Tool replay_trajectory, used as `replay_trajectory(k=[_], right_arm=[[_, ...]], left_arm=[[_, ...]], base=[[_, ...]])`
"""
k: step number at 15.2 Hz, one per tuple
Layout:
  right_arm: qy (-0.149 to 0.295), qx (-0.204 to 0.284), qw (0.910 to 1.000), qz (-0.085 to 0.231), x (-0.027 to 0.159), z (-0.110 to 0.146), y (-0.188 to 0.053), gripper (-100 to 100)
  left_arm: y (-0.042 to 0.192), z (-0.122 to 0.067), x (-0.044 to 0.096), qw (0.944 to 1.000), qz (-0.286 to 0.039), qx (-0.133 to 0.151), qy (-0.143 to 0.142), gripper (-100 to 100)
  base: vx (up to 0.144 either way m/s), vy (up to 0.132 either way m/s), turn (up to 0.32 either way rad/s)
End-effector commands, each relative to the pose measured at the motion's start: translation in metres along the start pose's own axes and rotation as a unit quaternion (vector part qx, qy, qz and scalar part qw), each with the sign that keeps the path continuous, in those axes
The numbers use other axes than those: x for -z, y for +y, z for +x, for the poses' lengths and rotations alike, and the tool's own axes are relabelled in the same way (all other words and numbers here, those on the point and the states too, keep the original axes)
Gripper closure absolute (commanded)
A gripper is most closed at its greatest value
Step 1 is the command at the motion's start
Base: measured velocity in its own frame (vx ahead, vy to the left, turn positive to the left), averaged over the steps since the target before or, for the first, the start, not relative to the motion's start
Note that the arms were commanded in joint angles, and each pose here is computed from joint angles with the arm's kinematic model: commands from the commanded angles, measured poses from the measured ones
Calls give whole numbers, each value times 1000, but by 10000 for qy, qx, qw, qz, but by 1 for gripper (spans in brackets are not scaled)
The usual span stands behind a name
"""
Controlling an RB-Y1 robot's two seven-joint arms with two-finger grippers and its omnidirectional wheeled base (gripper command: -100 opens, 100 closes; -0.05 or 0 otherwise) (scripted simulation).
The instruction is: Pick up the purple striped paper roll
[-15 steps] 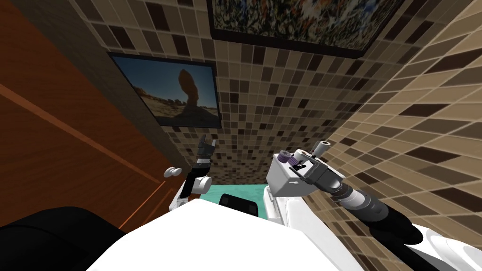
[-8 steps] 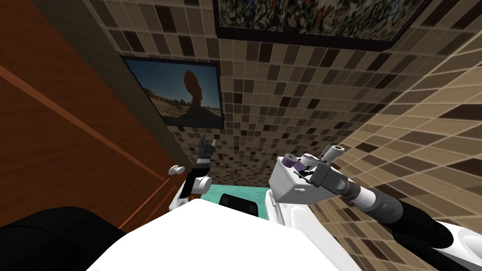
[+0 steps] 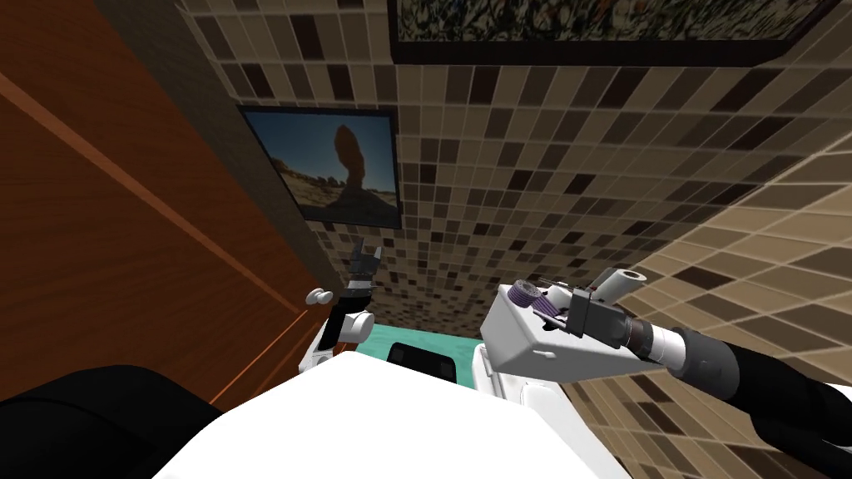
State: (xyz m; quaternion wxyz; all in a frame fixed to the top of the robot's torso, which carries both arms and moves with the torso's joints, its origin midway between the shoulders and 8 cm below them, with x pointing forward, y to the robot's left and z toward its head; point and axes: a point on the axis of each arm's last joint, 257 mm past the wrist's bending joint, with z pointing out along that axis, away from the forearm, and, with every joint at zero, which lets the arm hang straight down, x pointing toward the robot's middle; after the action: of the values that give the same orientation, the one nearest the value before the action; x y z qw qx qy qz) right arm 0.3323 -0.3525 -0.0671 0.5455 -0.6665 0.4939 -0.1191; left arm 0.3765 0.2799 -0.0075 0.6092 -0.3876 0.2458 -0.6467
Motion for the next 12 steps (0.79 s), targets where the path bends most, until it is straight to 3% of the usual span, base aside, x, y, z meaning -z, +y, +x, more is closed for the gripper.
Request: replay_trajectory(k=[1,2,4,5,6,9,11,12], right_arm=[[206,303,9990,-265,6,11,4,-100],[352,584,9963,-528,14,19,5,-100],[444,647,9951,-601,15,24,8,-100],[613,922,9897,-908,24,34,11,-100],[668,956,9887,-942,25,37,12,-100],[1029,1436,9725,-1518,45,60,17,-100],[1069,1463,9698,-1635,47,62,22,-100],[1210,1642,9591,-1962,58,72,26,-100]], left_arm=[[0,0,0,10000,0,0,0,0],[0,0,0,10000,0,0,0,0],[0,0,0,10000,0,0,0,0],[0,0,0,10000,0,-1,0,0],[0,0,0,10000,0,0,0,0],[0,0,0,10000,0,0,0,0],[0,0,0,10000,0,0,0,0],[0,0,0,10000,0,-1,0,0]], base=[[40,-13,144],[50,-13,193],[43,-15,102],[32,-12,126],[34,-14,150],[44,-13,189],[38,-12,79],[33,-2,121]])
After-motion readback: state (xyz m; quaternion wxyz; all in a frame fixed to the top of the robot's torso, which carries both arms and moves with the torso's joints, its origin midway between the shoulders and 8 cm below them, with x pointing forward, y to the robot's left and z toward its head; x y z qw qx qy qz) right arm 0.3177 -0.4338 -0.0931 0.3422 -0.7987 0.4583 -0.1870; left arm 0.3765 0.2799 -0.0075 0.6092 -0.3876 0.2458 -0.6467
